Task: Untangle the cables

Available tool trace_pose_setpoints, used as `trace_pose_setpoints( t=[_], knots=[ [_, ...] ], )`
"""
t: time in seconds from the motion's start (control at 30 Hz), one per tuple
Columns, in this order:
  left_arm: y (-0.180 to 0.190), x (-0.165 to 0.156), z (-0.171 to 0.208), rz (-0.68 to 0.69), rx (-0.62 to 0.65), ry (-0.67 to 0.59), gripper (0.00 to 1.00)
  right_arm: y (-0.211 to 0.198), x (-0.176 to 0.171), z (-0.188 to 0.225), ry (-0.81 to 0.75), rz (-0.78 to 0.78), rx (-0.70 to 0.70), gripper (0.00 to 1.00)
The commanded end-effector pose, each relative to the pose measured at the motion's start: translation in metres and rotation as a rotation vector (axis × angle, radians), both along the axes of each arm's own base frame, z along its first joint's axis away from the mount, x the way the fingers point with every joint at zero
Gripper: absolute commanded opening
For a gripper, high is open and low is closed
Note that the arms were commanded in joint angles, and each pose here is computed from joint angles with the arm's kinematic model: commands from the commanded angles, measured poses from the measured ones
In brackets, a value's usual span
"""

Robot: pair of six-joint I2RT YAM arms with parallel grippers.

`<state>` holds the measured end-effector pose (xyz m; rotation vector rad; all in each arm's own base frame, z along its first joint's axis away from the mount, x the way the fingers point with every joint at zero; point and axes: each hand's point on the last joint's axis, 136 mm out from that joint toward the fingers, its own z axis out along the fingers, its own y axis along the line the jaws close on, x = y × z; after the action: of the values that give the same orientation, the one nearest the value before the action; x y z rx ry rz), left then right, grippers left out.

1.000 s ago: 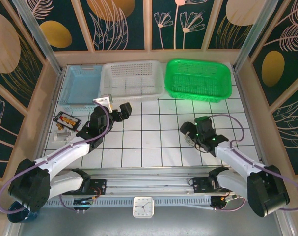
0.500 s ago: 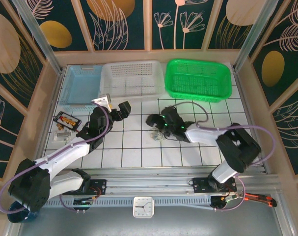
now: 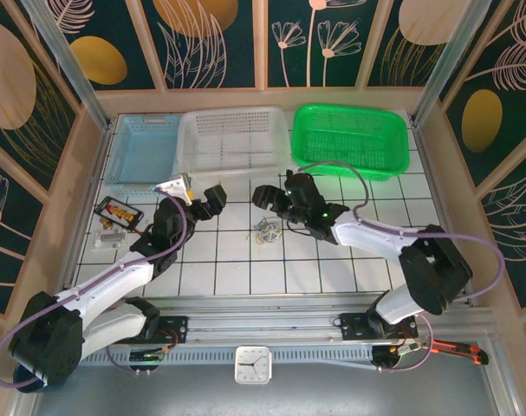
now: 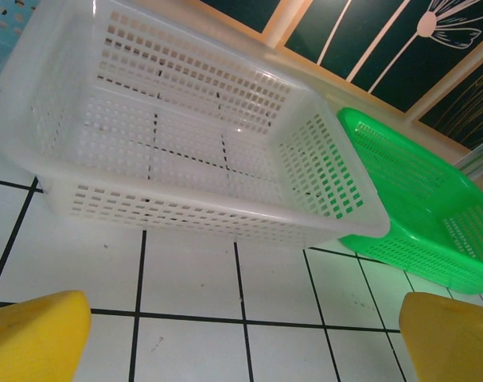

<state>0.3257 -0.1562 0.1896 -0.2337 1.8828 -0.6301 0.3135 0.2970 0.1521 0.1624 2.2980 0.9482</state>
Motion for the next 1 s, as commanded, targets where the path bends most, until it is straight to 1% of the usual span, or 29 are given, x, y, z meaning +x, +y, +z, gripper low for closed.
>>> trace_pose_setpoints(
  t=[0.0,0.13,0.27,0.4,0.43,0.57,0.63,0.73,0.83,0.97],
  knots=[
    [-0.010,-0.002,0.005,-0.043,-0.040,-0.009,0.99,-0.030,-0.004,-0.009,-0.033,-0.028,-0.116,0.87],
    [-0.017,-0.004,-0.006,-0.077,-0.041,0.047,0.99,-0.040,-0.015,-0.016,-0.038,-0.017,-0.125,0.87],
    [-0.015,-0.006,-0.016,-0.065,-0.046,0.067,0.99,-0.038,-0.023,-0.023,-0.037,0.014,-0.123,0.85],
    [-0.012,-0.006,-0.023,-0.051,-0.038,0.087,0.99,-0.022,-0.028,-0.028,-0.033,0.086,-0.117,0.72],
    [-0.012,-0.006,-0.025,-0.048,-0.034,0.090,0.99,-0.018,-0.028,-0.028,-0.032,0.094,-0.119,0.70],
    [-0.005,-0.006,-0.031,-0.014,-0.022,0.104,0.99,0.012,-0.036,-0.010,-0.073,0.166,-0.065,0.69],
    [-0.003,-0.006,-0.032,-0.002,-0.025,0.105,0.99,0.030,-0.045,-0.004,-0.076,0.213,-0.046,0.68],
    [0.000,-0.007,-0.033,0.013,-0.030,0.107,0.99,0.051,-0.059,-0.004,-0.063,0.259,-0.021,0.68],
    [0.006,-0.007,-0.033,0.045,-0.035,0.109,0.99,0.063,-0.073,-0.019,-0.023,0.286,0.003,0.68],
    [0.011,-0.008,-0.029,0.076,-0.061,0.090,0.99,0.055,-0.079,-0.054,0.027,0.267,-0.024,0.68]
  ],
)
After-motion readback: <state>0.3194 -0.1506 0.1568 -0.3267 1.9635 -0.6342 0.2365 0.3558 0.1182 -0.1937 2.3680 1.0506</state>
